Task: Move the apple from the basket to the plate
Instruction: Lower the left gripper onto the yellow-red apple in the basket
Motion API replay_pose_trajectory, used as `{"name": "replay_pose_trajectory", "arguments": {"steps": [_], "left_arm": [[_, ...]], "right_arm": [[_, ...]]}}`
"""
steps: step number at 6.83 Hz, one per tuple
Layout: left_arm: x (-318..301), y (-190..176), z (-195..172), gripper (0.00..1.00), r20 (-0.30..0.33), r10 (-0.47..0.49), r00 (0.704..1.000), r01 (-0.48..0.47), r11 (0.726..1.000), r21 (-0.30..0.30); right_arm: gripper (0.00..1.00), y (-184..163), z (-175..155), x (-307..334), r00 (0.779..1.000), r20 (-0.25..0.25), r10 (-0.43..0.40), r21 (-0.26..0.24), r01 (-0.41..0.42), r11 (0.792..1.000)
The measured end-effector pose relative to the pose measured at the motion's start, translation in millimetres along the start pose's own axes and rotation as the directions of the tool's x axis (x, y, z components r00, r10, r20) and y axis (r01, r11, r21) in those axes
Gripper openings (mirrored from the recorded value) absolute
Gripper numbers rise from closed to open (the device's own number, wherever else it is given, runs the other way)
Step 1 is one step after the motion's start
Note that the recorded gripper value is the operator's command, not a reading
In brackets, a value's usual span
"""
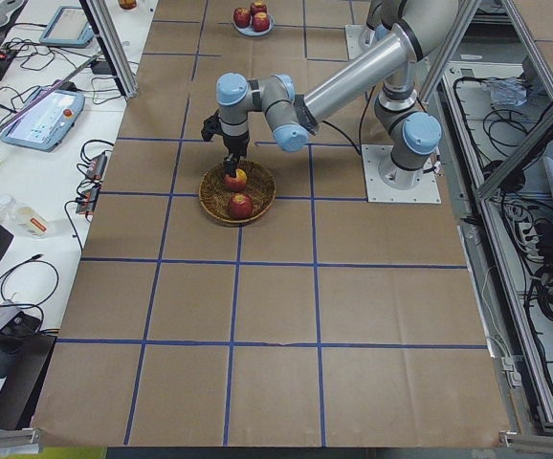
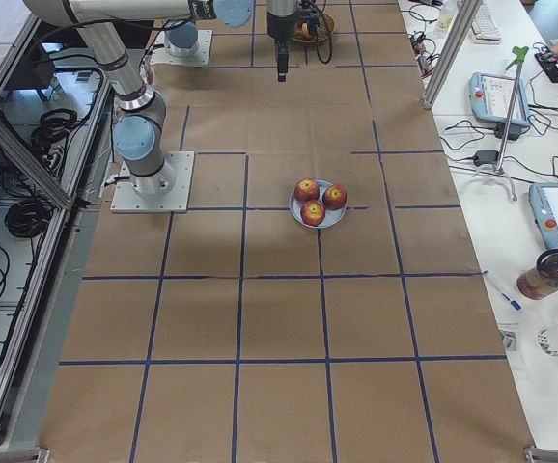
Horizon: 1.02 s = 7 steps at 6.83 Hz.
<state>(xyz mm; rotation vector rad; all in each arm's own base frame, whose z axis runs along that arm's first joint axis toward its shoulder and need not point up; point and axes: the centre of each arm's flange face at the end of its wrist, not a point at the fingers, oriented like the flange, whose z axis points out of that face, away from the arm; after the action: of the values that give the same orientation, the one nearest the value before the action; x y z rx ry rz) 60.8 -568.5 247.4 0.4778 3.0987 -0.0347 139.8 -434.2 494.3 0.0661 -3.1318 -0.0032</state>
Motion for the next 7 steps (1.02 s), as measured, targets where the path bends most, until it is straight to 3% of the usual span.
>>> {"name": "replay_pose_trajectory", "arguments": {"steps": [2,7], "left_arm": [[-4,-10,25,0.99,-0.042,0.006,0.999,-0.006,1.000,0.012],[-12,-13,43,0.98,-0.017,0.058,0.998,-0.058,0.998,-0.028]], "right_arm": [[1.00,0,0,0,1.000,0.000,0.000,0.001,0.000,1.000],[1.00,0,-1,0,1.000,0.000,0.000,0.001,0.000,1.000]]}}
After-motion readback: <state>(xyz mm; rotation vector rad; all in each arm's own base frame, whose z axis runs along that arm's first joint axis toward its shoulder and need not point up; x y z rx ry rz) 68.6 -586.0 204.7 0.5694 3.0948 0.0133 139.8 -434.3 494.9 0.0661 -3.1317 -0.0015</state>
